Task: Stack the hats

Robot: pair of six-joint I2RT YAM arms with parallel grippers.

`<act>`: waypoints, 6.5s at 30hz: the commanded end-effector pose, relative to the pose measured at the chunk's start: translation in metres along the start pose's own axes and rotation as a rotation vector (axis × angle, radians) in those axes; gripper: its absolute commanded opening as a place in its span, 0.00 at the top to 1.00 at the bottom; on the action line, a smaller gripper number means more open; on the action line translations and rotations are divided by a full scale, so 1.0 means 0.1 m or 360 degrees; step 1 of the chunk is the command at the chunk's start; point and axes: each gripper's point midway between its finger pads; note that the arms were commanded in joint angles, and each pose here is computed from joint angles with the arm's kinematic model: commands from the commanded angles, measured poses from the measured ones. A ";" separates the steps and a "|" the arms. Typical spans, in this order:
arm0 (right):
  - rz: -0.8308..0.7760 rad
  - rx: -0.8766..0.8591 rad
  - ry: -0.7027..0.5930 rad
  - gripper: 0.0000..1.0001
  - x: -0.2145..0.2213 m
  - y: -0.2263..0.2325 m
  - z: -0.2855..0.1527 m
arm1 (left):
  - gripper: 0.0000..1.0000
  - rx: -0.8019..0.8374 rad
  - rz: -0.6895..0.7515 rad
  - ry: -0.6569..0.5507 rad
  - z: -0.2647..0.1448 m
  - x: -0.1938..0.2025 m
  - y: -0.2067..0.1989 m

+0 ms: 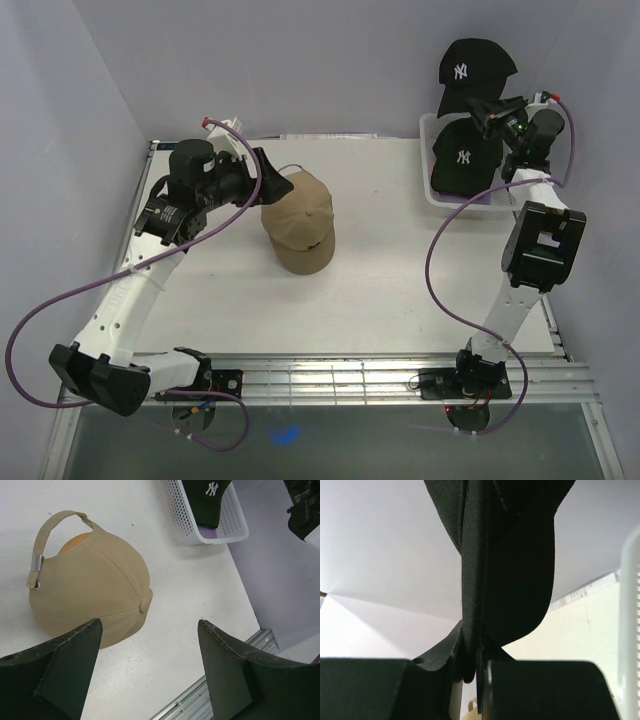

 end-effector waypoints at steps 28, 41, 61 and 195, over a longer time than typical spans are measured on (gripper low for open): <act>0.0226 -0.0592 0.0731 0.92 3.04 1.65 -0.84 | 0.13 0.0331 -0.0221 -0.0252 -0.50 -0.87 -0.81; 0.0465 -0.0680 0.0893 0.92 3.84 1.49 -1.38 | 0.13 0.0295 -0.0245 -0.0215 -0.41 -0.77 -0.72; 0.0731 -0.0716 0.0933 0.92 4.17 1.24 -1.84 | 0.12 0.0210 -0.0246 -0.0132 -0.18 -0.54 -0.50; -0.0325 0.0511 0.0511 0.27 1.78 0.25 -1.37 | 0.13 -0.0005 -0.0105 0.0085 0.16 0.01 0.15</act>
Point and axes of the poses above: each gripper's point midway between its finger pads, its own z axis out along the fingers, its own y axis along the line the jaws close on, x = y × z, and after that the axes turned 4 degrees about z, right-handed
